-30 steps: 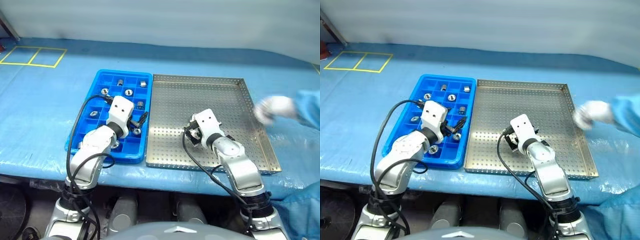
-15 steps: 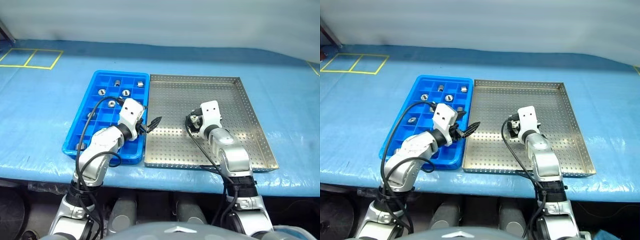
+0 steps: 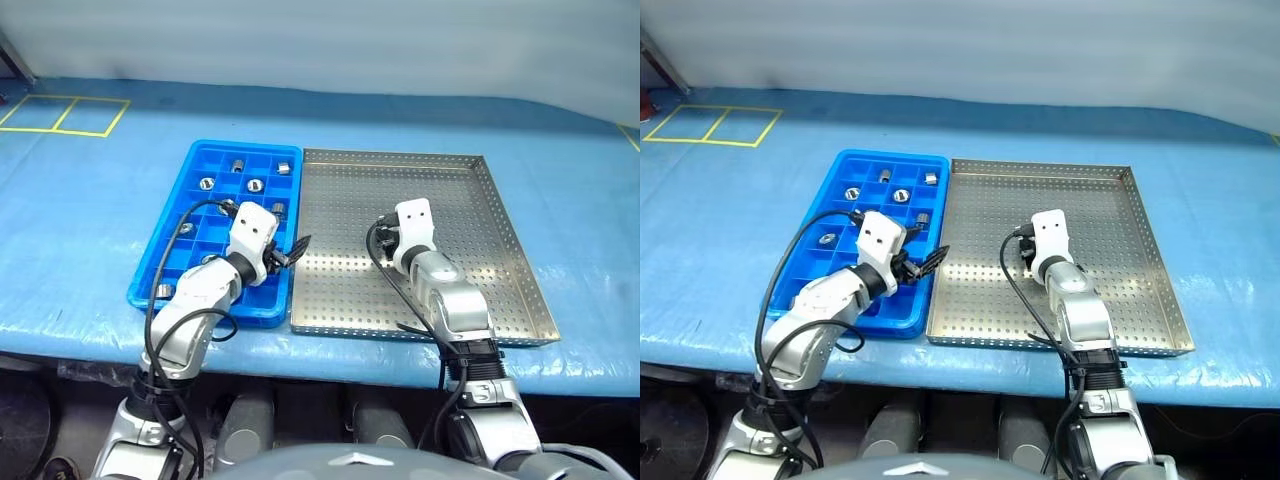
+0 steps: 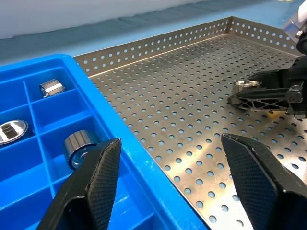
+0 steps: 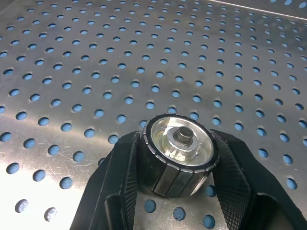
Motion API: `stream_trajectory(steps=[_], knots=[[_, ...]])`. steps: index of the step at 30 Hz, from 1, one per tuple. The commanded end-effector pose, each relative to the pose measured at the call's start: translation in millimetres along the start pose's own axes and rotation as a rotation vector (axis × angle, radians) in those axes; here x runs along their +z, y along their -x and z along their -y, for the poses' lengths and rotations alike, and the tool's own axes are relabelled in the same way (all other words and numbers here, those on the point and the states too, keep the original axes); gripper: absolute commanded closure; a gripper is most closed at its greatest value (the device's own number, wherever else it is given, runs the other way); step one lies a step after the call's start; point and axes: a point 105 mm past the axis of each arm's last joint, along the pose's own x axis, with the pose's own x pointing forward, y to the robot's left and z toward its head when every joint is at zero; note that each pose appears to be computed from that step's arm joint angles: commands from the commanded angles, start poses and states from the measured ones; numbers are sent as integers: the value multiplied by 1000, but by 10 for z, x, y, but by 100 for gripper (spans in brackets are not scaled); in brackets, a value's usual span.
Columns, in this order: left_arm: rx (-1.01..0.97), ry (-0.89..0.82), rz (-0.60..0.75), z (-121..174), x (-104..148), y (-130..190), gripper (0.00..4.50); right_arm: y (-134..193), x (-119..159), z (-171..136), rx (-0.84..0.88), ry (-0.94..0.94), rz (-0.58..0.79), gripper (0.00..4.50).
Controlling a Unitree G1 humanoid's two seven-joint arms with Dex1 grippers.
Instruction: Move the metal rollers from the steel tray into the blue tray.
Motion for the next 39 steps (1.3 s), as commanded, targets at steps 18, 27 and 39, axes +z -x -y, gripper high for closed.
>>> stream_trajectory(steps=[18, 27, 39], knots=[[549, -28, -102, -733, -48, 864, 86, 165, 993, -1502, 615, 199, 281, 265], [574, 10, -128, -651, -157, 1006, 86, 58, 941, -1808, 716, 233, 257, 265], [542, 11, -141, -587, -188, 975, 86, -42, 955, -1832, 709, 187, 249, 141]])
